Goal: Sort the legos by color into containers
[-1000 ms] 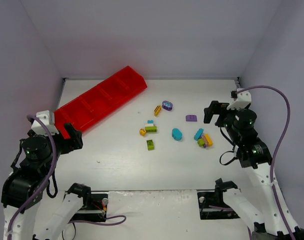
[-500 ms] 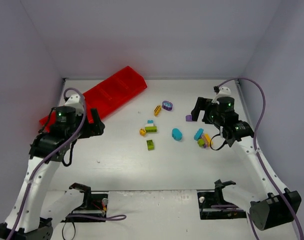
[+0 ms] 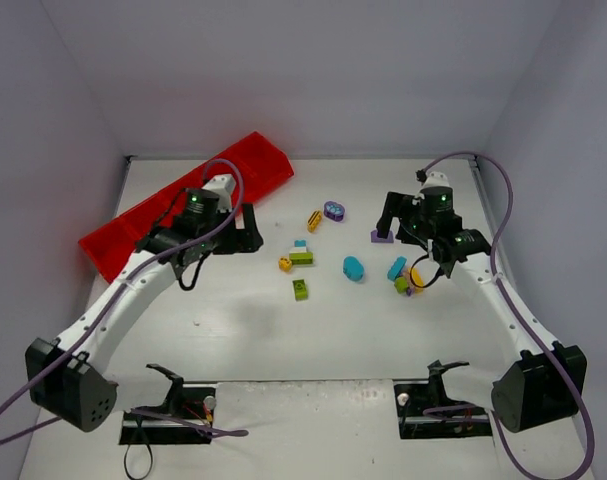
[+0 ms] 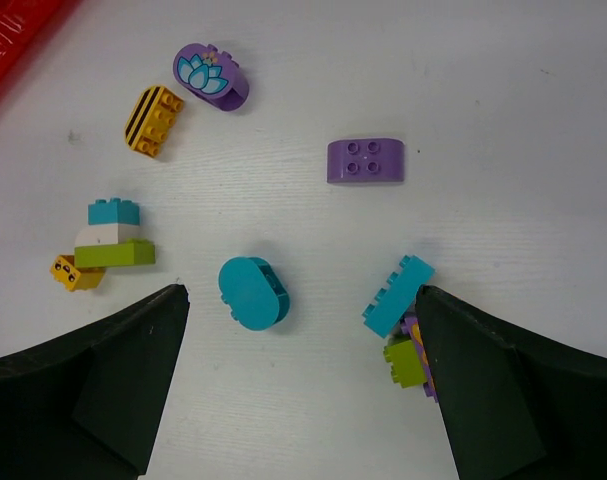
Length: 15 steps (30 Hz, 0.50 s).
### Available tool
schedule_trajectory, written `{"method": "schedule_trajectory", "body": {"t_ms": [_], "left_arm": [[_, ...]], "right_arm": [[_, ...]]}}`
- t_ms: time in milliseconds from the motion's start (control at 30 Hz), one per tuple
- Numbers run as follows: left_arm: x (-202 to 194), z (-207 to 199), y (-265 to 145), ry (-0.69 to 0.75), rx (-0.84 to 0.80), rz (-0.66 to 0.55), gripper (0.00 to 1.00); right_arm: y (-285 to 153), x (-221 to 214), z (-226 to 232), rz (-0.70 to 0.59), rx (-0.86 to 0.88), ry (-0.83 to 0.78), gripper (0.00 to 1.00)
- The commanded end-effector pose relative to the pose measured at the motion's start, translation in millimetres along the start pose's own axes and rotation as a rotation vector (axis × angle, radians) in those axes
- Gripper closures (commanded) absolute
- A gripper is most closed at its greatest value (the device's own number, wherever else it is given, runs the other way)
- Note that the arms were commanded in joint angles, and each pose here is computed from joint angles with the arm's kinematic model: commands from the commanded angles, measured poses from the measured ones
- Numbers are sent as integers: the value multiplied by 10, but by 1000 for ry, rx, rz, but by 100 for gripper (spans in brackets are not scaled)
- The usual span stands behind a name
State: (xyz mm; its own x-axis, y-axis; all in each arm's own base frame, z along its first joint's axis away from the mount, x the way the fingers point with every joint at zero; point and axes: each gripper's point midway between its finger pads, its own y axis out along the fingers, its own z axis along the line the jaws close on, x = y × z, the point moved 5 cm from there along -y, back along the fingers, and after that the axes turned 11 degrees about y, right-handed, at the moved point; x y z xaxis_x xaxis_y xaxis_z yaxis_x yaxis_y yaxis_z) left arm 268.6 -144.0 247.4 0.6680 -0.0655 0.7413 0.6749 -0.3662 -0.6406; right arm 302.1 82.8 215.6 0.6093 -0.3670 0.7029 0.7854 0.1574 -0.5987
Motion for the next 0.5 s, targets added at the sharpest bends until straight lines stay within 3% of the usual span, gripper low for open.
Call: {"method": "schedule_trajectory", "body": {"t_ms": [0,67,167,333,467], "left_arm": [[154,-313,233,-76,-37,-62,17],[40,-425,344,-166,-19,-5,17],[-264,-638,635,-190,26,81,17],[-583,-1080,901,-95,41,198,17],[-800,-1206,1151,-69,46,280,18]], "right_arm": [[-69,315,140,-121,21,25,7],[-107,355,171,-134,33,35,7],[-101,392,131,-166,0,51,7],[-117,400,166,-161,14,81,7],[-116,286,106,-145,1,104,7]]}}
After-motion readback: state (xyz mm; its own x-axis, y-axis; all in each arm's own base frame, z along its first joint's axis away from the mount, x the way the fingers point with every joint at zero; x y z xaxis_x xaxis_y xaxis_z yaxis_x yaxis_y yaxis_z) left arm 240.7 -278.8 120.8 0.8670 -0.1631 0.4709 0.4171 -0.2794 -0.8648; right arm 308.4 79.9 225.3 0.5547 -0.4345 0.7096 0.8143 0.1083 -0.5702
